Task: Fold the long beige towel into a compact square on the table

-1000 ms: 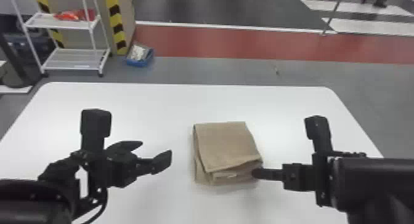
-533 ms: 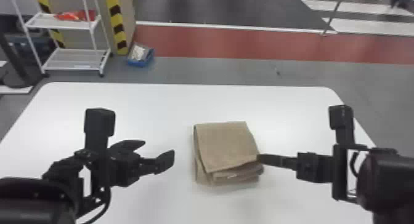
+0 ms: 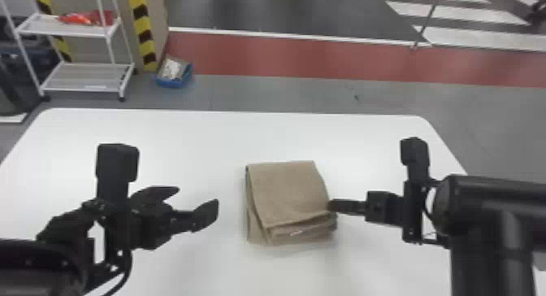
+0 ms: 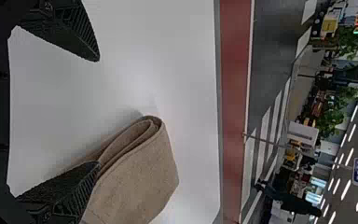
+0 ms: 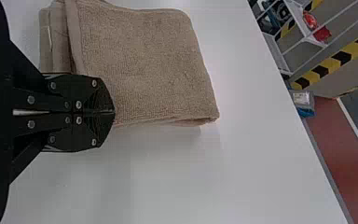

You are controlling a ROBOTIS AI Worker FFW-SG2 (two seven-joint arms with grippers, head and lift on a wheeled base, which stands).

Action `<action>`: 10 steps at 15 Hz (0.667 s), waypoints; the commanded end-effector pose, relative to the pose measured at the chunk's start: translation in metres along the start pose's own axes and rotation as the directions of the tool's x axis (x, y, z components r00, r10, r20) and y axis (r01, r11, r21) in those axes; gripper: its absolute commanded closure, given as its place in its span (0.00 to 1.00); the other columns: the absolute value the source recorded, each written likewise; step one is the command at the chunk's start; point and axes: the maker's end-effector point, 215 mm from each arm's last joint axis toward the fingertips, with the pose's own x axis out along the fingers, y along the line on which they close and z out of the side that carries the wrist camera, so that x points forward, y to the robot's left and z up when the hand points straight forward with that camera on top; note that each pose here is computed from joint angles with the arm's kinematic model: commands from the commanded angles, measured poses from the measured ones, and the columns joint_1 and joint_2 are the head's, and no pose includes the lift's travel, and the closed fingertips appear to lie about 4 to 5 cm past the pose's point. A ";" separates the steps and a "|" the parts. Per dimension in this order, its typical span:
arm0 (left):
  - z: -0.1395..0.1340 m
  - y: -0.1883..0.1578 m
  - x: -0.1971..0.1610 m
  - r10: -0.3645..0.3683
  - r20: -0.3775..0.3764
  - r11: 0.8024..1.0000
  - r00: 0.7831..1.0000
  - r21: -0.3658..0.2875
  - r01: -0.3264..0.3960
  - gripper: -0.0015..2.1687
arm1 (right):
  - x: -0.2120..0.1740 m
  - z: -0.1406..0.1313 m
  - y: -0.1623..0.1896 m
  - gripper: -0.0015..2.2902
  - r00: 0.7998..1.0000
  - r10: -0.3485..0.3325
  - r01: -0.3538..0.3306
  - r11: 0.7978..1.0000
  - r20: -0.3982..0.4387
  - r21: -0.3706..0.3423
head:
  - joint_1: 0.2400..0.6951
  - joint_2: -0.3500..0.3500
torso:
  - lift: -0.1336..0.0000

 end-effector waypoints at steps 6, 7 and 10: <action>-0.001 0.002 0.001 0.006 -0.005 1.000 1.000 0.001 -0.006 0.05 | -0.017 0.016 0.016 0.93 0.994 0.083 -0.084 0.996 0.068 0.011 | 1.00 0.30 | 0.07; -0.003 0.003 0.000 0.008 -0.006 1.000 1.000 0.001 -0.008 0.05 | -0.029 0.021 0.021 0.91 0.990 0.099 -0.099 0.995 0.102 -0.002 | 1.00 0.30 | 0.07; -0.001 0.004 0.000 0.011 0.000 1.000 1.000 0.000 -0.011 0.05 | -0.057 0.033 0.014 0.06 0.970 0.085 -0.063 0.993 0.229 -0.102 | 1.00 0.31 | 0.07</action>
